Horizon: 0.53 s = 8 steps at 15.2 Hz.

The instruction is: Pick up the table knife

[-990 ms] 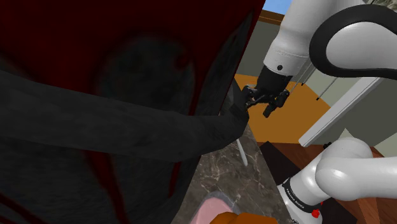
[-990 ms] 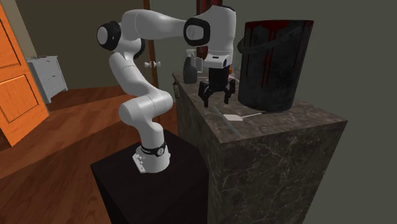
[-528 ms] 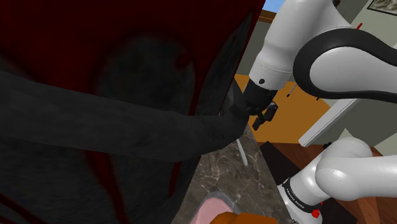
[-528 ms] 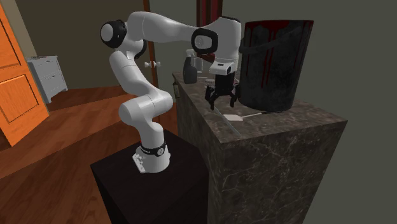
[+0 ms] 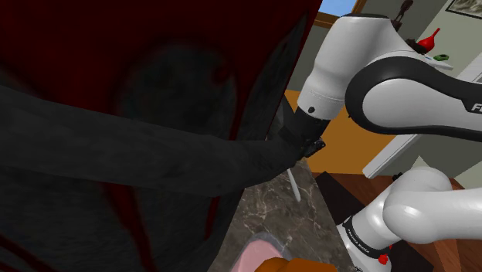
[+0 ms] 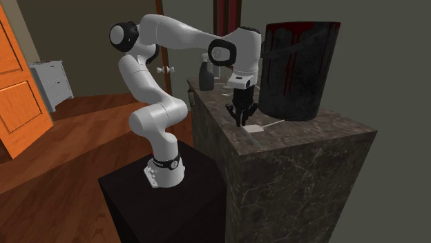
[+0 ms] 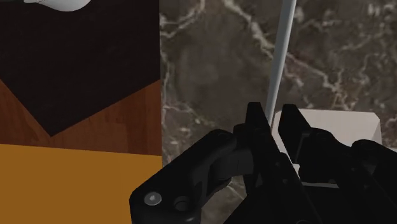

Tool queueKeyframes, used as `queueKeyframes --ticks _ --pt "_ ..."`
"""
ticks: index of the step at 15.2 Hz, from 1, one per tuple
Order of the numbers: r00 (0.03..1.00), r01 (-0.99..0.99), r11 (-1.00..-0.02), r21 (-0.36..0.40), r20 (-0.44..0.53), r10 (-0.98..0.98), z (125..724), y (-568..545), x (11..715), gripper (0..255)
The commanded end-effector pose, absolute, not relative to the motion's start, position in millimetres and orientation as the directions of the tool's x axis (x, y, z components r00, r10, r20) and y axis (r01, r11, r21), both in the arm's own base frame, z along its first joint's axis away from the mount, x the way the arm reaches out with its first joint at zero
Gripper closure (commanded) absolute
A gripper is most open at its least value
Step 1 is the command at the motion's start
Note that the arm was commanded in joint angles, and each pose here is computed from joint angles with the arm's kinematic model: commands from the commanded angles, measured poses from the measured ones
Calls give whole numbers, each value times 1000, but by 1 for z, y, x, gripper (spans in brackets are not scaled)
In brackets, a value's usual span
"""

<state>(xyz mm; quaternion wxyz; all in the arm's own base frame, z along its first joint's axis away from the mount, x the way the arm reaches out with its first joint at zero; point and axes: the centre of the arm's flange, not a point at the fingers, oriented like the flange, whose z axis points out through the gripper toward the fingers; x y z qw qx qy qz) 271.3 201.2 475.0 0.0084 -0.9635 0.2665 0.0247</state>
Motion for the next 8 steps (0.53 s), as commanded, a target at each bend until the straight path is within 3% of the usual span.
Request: queueKeyframes --ticks 1,8 --pt "857 -514 -858 -3 -52 -513 475 201 271 255" --pt "857 -514 -858 -3 -52 -513 481 202 271 255"
